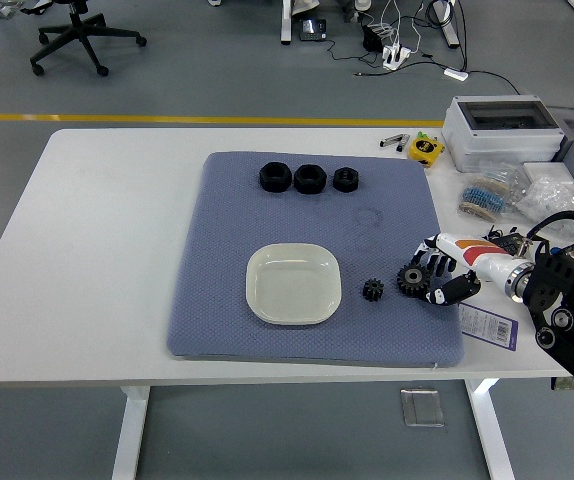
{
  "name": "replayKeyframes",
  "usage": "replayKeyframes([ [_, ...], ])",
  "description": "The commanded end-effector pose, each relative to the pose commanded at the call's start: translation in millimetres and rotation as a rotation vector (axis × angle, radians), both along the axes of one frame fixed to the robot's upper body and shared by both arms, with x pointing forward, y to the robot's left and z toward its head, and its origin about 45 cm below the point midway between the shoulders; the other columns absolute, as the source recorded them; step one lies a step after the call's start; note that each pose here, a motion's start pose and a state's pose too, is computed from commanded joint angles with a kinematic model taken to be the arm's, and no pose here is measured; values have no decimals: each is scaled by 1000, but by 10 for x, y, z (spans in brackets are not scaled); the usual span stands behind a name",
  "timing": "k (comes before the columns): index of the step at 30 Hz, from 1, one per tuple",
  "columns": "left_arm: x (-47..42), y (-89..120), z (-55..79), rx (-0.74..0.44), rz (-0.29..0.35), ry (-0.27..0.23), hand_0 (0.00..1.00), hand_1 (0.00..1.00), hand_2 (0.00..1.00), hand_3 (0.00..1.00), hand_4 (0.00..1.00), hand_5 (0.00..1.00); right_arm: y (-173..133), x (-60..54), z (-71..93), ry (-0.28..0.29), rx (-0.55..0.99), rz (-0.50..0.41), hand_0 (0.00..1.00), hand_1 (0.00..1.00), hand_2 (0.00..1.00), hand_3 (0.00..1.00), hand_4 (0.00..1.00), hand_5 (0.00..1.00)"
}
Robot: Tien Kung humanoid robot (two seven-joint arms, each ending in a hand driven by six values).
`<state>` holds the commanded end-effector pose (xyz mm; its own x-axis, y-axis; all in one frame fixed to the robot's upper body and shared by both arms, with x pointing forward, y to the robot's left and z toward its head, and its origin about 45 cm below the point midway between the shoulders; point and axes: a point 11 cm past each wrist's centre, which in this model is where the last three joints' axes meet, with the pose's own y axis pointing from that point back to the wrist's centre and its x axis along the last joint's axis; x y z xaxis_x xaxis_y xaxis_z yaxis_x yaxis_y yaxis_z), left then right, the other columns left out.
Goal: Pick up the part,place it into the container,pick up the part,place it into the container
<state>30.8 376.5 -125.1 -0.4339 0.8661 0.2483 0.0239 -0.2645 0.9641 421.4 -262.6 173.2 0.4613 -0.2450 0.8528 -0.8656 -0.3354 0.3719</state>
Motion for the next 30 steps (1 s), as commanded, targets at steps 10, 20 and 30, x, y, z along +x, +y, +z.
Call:
replayKeyframes([
  [10, -17, 2, -1, 1, -1, 4, 826, 813, 840, 582, 511, 700, 24, 9, 68, -10, 33, -6, 457, 470, 490, 486, 694, 187],
  [20, -23, 0, -2, 0, -1, 4, 826, 813, 840, 581, 510, 700, 162, 26, 263, -39, 125, -4, 461, 472, 490, 488, 691, 222],
  [30, -32, -1, -3, 0, 4, 5, 826, 812, 840, 581, 510, 701, 812, -88, 511, -103, 222, 113, 465, 472, 492, 488, 691, 228],
])
